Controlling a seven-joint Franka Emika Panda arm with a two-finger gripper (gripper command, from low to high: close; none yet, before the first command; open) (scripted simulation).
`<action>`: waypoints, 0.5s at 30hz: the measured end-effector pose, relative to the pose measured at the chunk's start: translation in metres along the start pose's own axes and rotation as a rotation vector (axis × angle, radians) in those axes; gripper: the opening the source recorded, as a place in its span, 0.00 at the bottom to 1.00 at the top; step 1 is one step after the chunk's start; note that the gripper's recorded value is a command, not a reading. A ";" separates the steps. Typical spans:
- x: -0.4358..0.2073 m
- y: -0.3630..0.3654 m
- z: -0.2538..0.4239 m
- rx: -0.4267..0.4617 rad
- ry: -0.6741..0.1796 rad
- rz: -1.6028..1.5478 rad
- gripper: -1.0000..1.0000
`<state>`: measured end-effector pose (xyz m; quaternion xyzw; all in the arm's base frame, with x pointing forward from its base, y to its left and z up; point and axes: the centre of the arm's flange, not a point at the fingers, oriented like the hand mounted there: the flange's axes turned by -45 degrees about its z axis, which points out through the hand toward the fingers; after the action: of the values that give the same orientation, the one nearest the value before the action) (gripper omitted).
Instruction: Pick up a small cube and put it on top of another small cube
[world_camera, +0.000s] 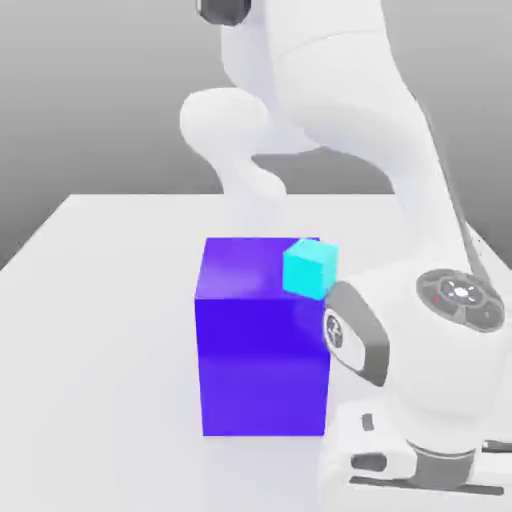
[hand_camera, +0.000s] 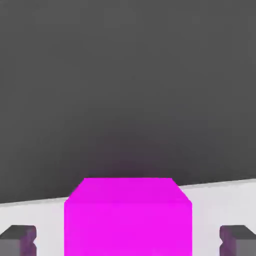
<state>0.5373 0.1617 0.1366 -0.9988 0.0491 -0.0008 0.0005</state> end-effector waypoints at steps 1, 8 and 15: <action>0.000 0.000 0.000 0.000 0.000 0.000 0.00; -0.002 -0.002 -0.049 0.002 -0.001 0.000 0.00; -0.085 -0.067 -0.092 0.003 0.000 0.004 0.00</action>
<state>0.4595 0.2365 0.2288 -0.9987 0.0512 -0.0006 0.0021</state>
